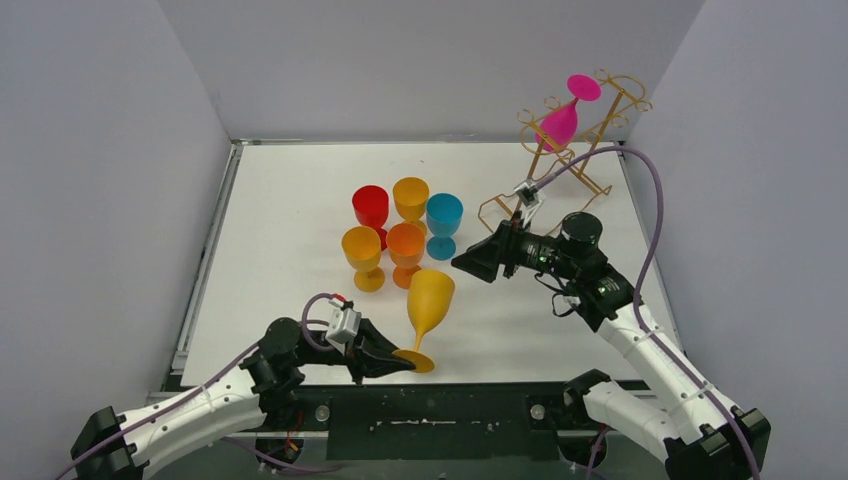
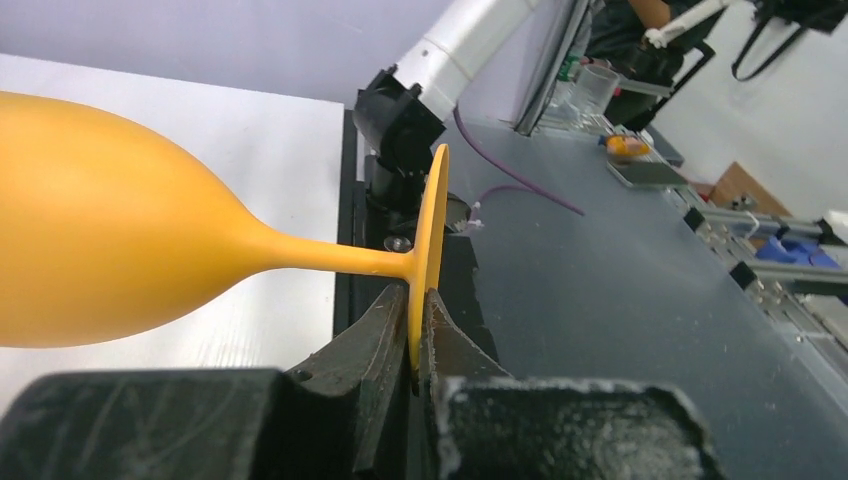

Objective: Take the wine glass off the wine glass rack
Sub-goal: Place the wine glass at the center of the board.

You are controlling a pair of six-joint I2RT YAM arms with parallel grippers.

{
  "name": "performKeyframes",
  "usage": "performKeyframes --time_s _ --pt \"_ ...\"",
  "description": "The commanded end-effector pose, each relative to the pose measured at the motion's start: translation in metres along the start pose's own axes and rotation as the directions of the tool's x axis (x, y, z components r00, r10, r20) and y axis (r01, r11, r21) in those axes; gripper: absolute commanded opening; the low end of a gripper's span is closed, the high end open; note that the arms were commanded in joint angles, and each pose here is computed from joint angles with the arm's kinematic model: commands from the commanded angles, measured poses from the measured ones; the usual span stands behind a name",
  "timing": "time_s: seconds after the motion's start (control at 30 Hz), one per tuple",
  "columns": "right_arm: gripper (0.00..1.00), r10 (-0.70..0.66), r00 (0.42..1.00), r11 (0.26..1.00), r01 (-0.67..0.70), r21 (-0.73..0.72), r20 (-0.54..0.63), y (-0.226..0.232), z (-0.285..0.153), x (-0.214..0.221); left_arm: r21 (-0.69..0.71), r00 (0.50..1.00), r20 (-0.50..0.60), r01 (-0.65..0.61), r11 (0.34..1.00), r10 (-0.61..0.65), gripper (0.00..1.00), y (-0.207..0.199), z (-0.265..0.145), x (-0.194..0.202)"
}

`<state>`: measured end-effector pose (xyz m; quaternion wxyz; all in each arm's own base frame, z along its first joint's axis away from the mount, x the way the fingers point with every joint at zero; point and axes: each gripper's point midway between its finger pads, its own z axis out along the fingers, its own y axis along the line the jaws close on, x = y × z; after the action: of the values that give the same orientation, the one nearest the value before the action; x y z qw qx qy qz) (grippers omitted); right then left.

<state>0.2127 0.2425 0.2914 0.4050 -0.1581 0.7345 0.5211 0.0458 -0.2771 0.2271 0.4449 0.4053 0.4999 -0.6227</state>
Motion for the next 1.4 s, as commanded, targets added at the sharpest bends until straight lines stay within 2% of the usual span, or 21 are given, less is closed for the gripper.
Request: performKeyframes --time_s 0.0,0.27,0.5,0.77,1.07,1.37 --pt "0.82 -0.034 0.998 0.974 0.023 -0.225 -0.045 0.04 -0.004 0.0 0.146 0.983 0.089 -0.172 0.974 0.16 0.0 -0.028 -0.002 -0.02" --pt "0.71 -0.002 0.987 0.941 -0.052 -0.333 -0.162 0.052 -0.006 0.023 0.255 0.96 0.088 -0.278 0.926 0.264 0.0 -0.045 -0.004 -0.021" --pt "0.63 -0.04 0.97 0.918 -0.059 -0.392 -0.239 0.07 -0.005 0.042 0.28 0.945 0.04 -0.322 0.904 0.324 0.0 -0.045 -0.004 -0.017" --pt "0.4 -0.077 0.955 0.889 -0.065 -0.453 -0.287 0.088 -0.006 0.053 0.263 0.935 -0.019 -0.337 0.904 0.354 0.0 -0.039 -0.008 -0.009" --pt "0.36 -0.088 0.946 0.873 -0.078 -0.481 -0.313 0.095 -0.009 0.052 0.278 0.93 -0.073 -0.327 0.903 0.359 0.0 -0.04 -0.013 0.001" --pt "0.1 -0.092 0.932 0.852 -0.109 -0.513 -0.351 0.1 -0.012 0.054 0.269 0.919 -0.129 -0.329 0.905 0.373 0.0 -0.033 -0.015 0.009"
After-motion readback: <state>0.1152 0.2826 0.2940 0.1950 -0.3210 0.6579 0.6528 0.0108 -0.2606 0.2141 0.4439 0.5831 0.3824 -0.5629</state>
